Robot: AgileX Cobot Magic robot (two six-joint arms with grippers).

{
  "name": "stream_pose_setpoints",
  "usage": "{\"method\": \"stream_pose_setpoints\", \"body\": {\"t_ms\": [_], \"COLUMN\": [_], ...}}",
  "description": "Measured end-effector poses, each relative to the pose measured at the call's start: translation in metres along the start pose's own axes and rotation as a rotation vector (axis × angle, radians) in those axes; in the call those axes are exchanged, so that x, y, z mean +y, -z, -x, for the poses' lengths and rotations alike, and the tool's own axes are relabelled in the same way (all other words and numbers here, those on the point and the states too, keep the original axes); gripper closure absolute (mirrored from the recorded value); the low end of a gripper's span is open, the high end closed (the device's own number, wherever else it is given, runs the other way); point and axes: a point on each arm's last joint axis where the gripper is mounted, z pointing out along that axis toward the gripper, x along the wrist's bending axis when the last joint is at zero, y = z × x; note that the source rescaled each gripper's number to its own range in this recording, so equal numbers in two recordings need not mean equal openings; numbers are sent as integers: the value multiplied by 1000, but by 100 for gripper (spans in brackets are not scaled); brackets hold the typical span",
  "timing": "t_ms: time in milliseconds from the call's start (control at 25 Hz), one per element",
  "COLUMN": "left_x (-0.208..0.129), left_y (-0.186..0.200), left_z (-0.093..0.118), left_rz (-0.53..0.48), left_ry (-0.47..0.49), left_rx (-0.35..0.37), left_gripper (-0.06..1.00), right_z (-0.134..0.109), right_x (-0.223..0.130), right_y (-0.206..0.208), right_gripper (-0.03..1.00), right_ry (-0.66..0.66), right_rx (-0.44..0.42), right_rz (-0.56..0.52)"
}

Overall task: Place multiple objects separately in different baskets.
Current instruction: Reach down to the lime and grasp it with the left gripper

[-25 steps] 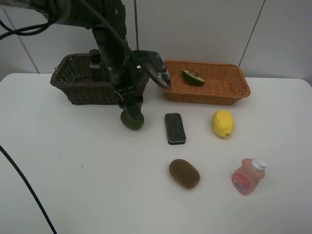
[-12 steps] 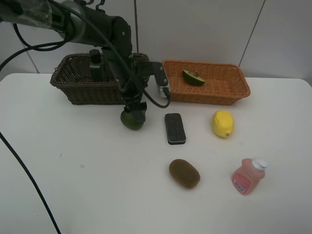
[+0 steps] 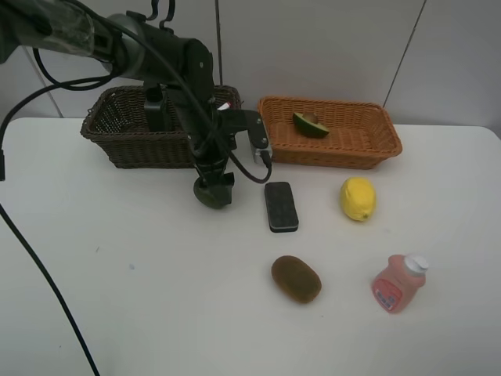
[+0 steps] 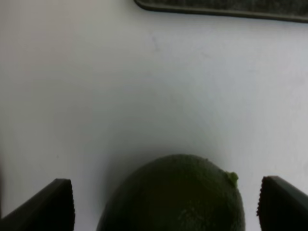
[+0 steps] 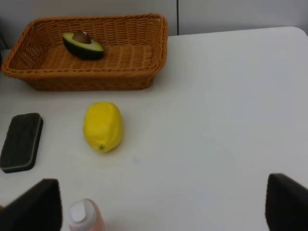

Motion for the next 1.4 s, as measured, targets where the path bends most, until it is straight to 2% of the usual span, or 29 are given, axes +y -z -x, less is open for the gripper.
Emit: {"method": "stream_pose_setpoints", "body": {"t_ms": [920,1400], "left_x": [-4,-2], "left_y": [-21,-21], "left_z": [-3,-2], "left_rz": [-46,-71], "left_ry": [-42,-1], "left_rx": [-5,10], "left_gripper": [-6,-5], "right_z": [0,0], "right_x": [0,0], "right_y": [0,0], "right_gripper": [-3,-3], "right_ry": [0,0], "right_rx": [0,0], "right_rz": [0,0]}}
